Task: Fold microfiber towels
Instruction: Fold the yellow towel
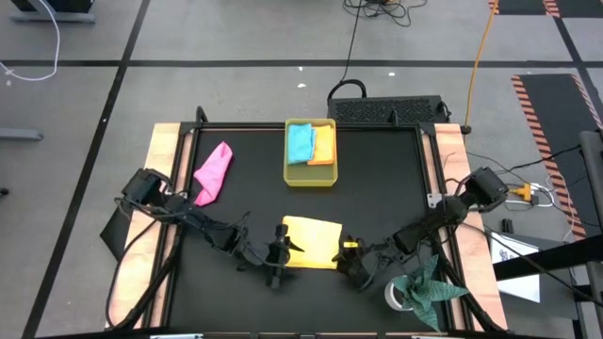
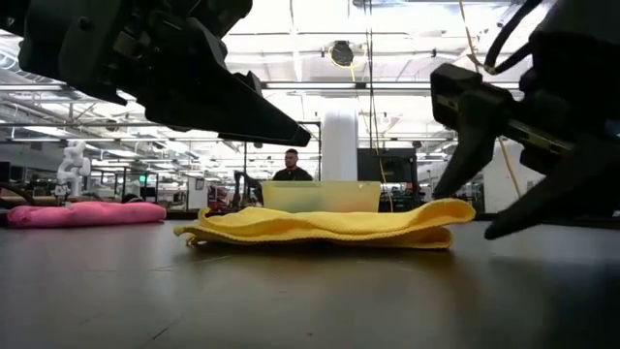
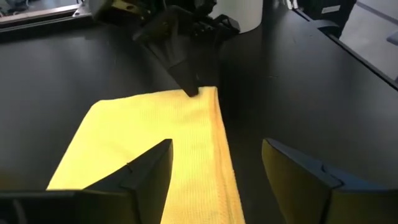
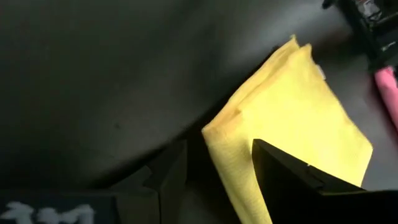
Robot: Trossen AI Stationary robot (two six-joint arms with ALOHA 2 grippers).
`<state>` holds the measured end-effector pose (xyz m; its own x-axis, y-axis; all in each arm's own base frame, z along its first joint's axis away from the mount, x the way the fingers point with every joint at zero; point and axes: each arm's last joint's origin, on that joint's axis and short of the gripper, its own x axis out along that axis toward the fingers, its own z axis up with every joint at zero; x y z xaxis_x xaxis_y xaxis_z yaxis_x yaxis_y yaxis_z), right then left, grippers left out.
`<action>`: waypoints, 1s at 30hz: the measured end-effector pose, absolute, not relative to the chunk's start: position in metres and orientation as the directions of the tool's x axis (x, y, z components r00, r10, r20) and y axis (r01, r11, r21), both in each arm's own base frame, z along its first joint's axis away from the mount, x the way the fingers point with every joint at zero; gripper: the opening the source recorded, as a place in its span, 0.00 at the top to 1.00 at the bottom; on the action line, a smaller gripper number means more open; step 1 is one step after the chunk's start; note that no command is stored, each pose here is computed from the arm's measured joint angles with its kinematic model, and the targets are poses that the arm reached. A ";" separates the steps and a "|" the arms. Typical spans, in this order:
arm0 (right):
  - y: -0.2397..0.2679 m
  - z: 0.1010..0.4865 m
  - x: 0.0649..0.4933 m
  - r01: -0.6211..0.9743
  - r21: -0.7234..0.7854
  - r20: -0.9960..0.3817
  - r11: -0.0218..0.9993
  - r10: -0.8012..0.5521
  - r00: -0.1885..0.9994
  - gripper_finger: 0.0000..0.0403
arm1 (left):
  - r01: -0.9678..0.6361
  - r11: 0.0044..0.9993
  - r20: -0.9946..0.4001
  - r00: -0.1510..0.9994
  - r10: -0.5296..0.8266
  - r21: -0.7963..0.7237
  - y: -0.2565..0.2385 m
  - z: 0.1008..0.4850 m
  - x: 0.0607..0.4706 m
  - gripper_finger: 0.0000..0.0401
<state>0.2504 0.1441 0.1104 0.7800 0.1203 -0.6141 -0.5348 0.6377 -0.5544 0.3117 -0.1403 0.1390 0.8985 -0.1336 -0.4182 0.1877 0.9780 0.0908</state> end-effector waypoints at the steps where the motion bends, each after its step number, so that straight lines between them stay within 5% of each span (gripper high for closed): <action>1: 0.144 0.110 0.251 -0.531 -0.559 -0.605 0.637 0.124 0.786 0.58 | 0.188 0.978 -0.418 0.899 -0.133 0.095 -0.140 0.139 0.312 0.37; 12: 0.139 0.114 0.259 -0.473 -0.577 -0.556 0.666 0.105 0.825 0.98 | 0.193 0.912 -0.338 0.939 -0.065 0.361 -0.147 0.142 0.312 0.37; 20: 0.132 0.143 0.267 -0.132 -0.640 -0.329 0.757 -0.115 0.937 0.99 | 0.123 0.936 -0.329 0.944 -0.008 0.329 -0.139 0.143 0.316 0.37; 30: 0.120 0.150 0.274 0.002 -0.558 -0.265 0.830 -0.180 0.947 1.00 | 0.074 0.971 -0.324 0.946 0.003 0.226 -0.115 0.144 0.326 0.37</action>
